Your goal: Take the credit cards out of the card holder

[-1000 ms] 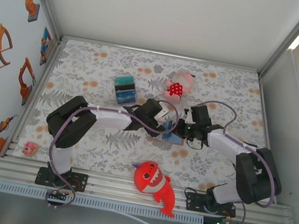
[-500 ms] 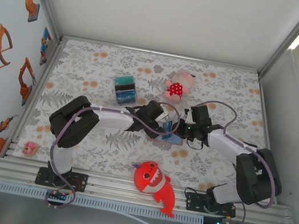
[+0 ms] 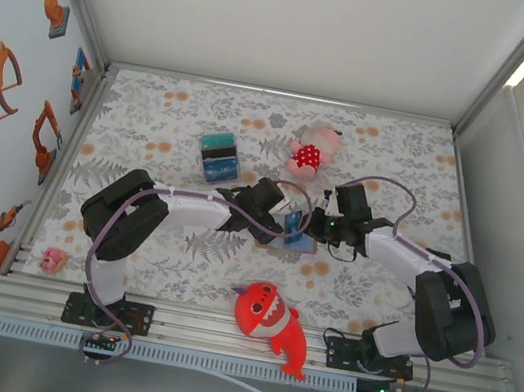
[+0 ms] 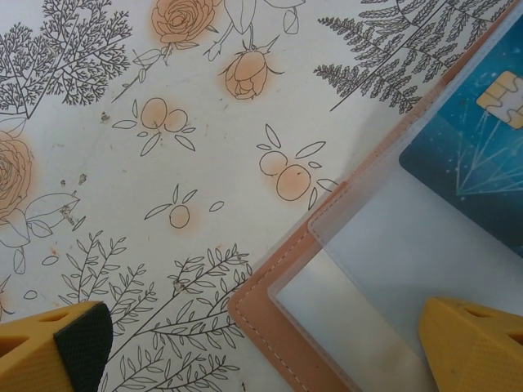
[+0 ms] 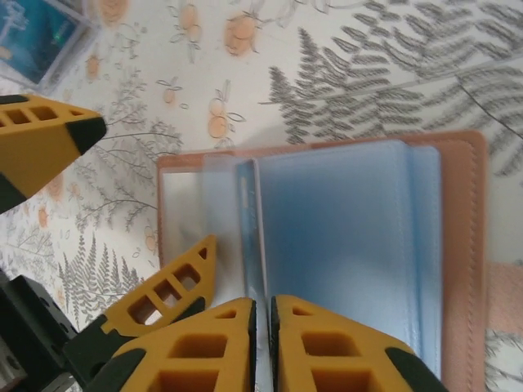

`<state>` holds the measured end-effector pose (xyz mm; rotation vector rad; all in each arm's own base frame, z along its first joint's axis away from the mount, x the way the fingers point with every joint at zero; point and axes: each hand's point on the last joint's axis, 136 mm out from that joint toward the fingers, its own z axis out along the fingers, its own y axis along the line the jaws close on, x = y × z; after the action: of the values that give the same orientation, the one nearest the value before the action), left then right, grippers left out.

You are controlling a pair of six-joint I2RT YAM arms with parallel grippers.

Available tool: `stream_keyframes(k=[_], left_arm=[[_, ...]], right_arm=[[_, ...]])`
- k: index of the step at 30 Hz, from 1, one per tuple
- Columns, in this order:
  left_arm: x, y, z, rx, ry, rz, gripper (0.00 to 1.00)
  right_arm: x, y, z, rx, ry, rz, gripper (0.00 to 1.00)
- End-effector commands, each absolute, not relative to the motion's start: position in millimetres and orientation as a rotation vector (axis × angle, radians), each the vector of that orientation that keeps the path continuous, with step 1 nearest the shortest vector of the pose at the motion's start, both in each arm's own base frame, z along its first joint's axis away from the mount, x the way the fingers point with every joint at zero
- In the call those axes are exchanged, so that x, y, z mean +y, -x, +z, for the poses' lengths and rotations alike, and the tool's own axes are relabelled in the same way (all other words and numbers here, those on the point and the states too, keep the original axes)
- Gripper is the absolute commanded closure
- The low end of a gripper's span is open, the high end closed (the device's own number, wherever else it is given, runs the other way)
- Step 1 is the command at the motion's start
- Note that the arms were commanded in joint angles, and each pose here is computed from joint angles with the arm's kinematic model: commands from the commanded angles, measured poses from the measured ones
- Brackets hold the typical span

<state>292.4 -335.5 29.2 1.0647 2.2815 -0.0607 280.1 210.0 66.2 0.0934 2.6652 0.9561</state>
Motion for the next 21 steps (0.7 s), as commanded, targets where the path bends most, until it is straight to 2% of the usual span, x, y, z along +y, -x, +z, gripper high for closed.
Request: stream_keyframes(k=[1, 4, 10, 15, 21], left_arm=[[-317.8, -276.7, 12.7, 2.359, -1.117, 0.008, 0.03], [-319.5, -275.5, 11.8, 2.364, -1.115, -0.004, 0.03], [-319.2, -274.2, 9.4, 2.372, -1.111, -0.011, 0.03], [-318.6, -273.7, 10.1, 2.375, -1.102, -0.013, 0.03], [-309.9, -274.1, 13.0, 2.372, -1.085, 0.011, 0.03]], right_arm=[[221.6, -283.8, 68.9, 2.614, -0.098, 1.081, 0.82], [224.8, -283.8, 65.1, 2.614, -0.105, 1.11, 0.78], [231.7, -282.2, 58.8, 2.628, -0.086, 1.129, 0.78], [230.7, -282.2, 54.6, 2.641, -0.087, 1.103, 0.94], [213.8, -281.8, 66.3, 2.66, -0.044, 0.941, 1.0]])
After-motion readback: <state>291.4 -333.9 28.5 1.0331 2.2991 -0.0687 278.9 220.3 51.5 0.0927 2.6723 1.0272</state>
